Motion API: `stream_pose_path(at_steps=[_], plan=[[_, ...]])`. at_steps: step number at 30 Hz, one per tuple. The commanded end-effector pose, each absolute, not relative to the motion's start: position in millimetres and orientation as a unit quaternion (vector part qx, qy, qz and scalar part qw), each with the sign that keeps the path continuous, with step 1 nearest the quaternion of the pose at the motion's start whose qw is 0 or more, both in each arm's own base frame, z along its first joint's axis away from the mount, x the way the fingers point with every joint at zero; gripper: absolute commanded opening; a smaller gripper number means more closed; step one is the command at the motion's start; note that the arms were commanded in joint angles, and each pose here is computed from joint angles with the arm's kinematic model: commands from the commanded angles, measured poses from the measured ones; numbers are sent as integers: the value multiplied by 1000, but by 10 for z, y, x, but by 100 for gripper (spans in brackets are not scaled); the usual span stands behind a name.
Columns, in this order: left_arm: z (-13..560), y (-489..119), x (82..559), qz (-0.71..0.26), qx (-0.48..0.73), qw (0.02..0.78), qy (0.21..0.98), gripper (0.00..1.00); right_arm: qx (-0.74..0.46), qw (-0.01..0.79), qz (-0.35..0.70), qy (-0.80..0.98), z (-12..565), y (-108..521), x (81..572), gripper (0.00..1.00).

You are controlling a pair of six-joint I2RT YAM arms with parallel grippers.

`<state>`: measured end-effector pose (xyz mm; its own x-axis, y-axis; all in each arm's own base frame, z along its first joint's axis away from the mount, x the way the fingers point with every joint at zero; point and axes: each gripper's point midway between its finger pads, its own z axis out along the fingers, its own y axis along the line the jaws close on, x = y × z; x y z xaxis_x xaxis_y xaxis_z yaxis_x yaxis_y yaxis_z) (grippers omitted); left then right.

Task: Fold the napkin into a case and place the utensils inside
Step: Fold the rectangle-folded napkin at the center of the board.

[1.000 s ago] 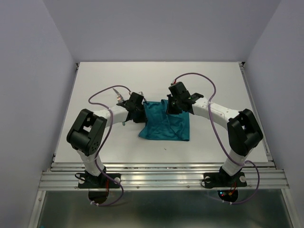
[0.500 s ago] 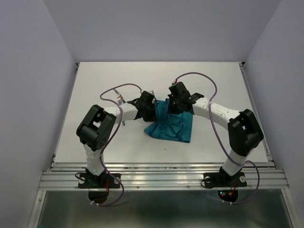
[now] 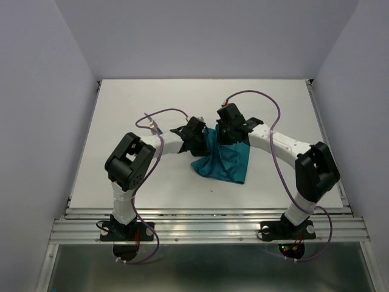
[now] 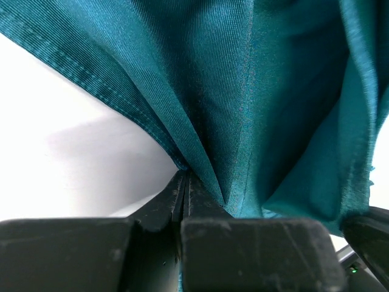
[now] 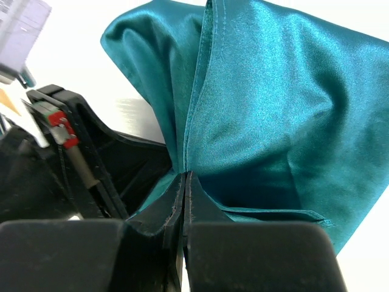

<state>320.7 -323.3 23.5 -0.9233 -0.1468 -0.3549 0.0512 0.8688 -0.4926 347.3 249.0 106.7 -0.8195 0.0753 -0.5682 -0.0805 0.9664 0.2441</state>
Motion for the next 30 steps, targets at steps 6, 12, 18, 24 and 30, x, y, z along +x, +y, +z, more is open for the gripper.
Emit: stream_pose_path(at_steps=[6,12,18,24,30], plan=[[393,-3209,3222,-250,-65,215,942,6,-14,336,155,929,1426,2631,3592,1],[352,-3055,3135,-232,-78,215,946,5,-21,327,170,929,1418,2720,3604,1],[267,-2917,3038,-212,-86,213,950,5,-37,318,186,929,1434,2770,3544,1],[223,-2815,2956,-195,-91,211,954,5,-59,296,211,930,1423,2808,3374,1],[228,-2760,2866,-193,-92,210,954,5,-69,284,229,928,1448,2823,3256,1]])
